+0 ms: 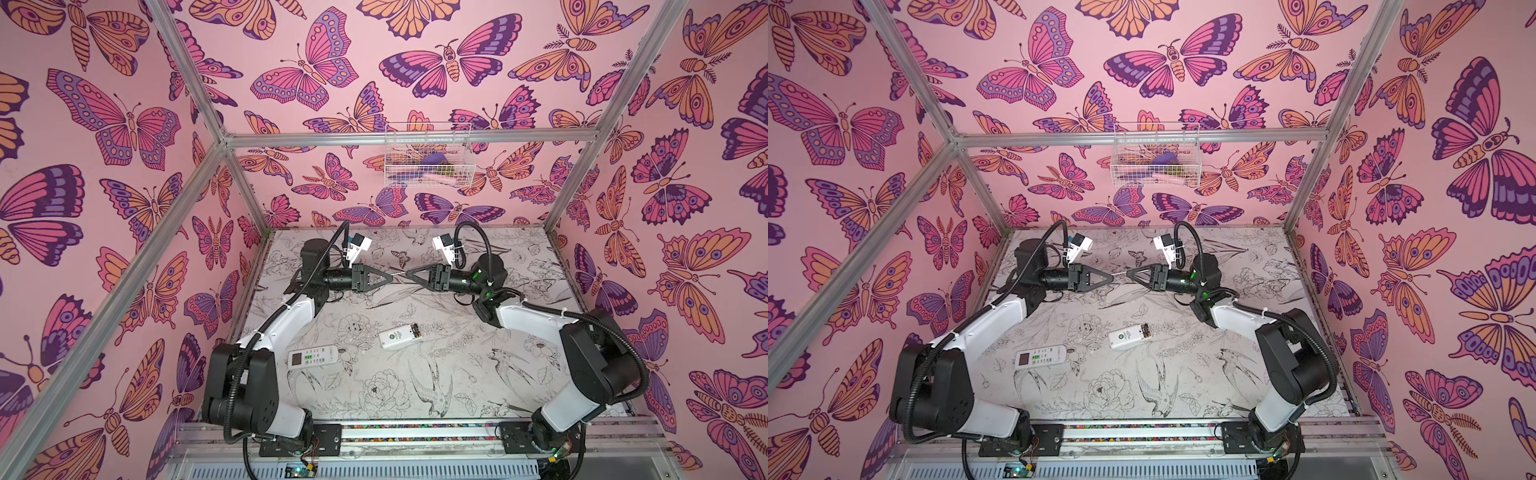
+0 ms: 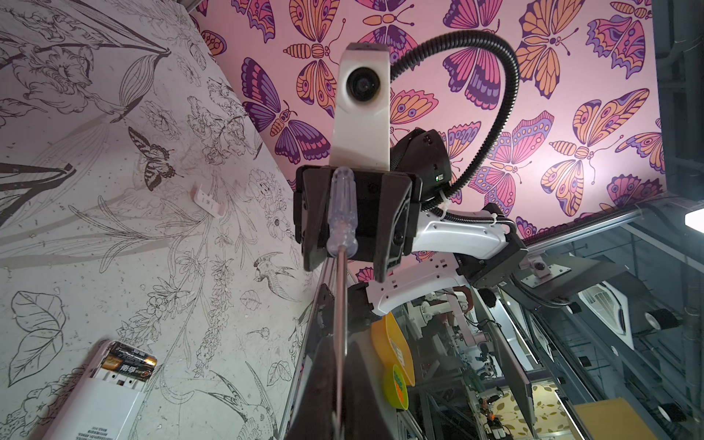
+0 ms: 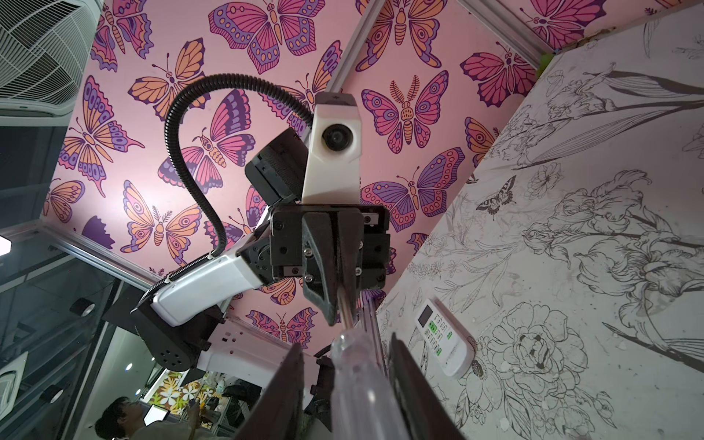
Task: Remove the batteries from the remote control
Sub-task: 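Raise the screwdriver with the left gripper while the right gripper regrasps its handle, then open the left gripper off the shaft while the right gripper draws the screwdriver away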
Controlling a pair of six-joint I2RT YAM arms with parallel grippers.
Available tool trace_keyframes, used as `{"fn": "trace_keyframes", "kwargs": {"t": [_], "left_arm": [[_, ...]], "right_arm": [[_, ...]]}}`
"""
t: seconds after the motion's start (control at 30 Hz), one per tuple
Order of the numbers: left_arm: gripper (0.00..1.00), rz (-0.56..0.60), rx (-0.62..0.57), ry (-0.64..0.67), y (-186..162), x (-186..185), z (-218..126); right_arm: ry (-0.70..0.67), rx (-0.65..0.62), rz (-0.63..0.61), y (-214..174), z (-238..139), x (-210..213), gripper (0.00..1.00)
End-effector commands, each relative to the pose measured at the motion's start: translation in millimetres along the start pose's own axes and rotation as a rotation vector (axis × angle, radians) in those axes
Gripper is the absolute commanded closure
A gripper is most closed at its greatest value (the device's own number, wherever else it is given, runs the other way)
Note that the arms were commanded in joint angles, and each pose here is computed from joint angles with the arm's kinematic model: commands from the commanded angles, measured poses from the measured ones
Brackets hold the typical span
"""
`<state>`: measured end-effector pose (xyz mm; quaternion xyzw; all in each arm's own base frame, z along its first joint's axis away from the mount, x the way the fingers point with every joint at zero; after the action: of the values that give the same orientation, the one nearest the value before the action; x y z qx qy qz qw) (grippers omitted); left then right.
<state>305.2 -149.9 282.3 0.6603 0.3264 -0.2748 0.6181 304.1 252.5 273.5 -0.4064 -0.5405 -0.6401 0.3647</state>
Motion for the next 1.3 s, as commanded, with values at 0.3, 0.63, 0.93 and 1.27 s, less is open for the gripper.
{"fn": "trace_keyframes", "kwargs": {"t": [0.3, 0.63, 0.93, 1.27], "left_arm": [[1.00, 0.052, 0.012, -0.014, -9.9, -5.9, -0.9], [1.00, 0.058, -0.006, 0.000, -8.4, -6.6, -8.5], [1.00, 0.068, 0.002, -0.011, -9.0, -8.0, -6.8], [0.98, 0.079, 0.009, -0.013, -8.9, -5.2, -3.5]], "right_arm": [[0.003, -0.008, -0.028, 2.1, 4.9, -0.2, 0.82], [0.009, -0.010, -0.027, 2.7, 1.2, 0.9, 0.79], [0.012, -0.018, -0.024, 4.4, 0.6, 0.8, 0.63], [-0.021, 0.017, -0.018, -0.7, -0.8, -6.3, 0.95]]}}
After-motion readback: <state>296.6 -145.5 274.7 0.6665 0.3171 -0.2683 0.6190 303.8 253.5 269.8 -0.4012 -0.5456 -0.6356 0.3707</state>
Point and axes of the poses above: each gripper's point midway between its finger pads, its own z axis out along the fingers, its own x axis along the line the jaws close on, y = z × x, the point moved 8 cm from there along -z, back along the fingers, and after that the axes turned 9 degrees about z, right-handed, at the moved point
